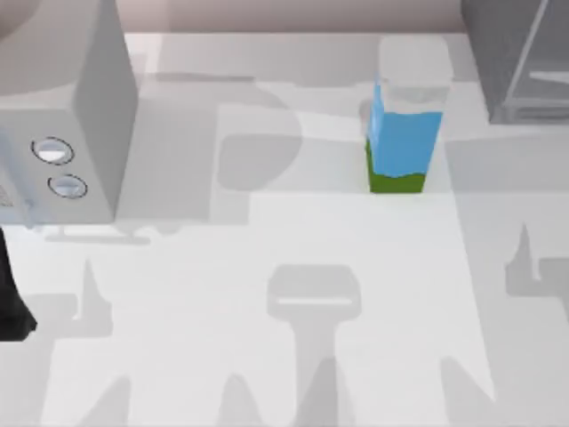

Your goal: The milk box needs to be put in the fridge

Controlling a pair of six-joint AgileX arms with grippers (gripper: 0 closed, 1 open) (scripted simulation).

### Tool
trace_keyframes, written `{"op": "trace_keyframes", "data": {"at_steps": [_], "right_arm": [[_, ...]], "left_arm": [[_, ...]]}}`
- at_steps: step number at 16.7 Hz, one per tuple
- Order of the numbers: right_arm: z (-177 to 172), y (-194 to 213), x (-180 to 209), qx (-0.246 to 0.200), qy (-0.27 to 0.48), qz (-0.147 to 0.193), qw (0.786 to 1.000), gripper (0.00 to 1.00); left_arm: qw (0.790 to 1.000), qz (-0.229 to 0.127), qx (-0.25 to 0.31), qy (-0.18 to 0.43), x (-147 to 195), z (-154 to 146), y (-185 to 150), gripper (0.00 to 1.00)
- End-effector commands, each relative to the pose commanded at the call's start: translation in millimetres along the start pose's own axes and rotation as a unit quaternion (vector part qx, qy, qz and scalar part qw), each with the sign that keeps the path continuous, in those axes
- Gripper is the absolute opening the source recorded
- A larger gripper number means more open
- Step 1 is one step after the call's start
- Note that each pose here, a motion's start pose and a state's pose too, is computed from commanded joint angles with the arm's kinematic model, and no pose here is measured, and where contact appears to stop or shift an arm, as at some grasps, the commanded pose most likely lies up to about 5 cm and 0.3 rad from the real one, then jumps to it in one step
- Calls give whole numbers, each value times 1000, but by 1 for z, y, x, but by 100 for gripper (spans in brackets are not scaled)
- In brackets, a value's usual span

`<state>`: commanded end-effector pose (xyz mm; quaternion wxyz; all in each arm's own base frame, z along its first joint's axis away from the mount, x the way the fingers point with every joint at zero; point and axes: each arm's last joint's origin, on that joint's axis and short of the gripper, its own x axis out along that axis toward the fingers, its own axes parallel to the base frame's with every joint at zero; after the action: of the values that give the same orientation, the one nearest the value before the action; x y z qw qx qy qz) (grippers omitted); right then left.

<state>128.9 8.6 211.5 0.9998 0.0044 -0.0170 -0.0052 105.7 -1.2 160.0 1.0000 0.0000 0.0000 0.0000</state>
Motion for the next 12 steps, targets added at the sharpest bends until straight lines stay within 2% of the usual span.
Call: {"op": "trace_keyframes", "data": {"at_steps": [6,12], "right_arm": [[10,36,73,11,64,0,998,100],[-29,102,151,7,99,0,995,100]], "left_arm": [[1000,0,0,0,0,0,0,100],[1000,0,0,0,0,0,0,100]]}}
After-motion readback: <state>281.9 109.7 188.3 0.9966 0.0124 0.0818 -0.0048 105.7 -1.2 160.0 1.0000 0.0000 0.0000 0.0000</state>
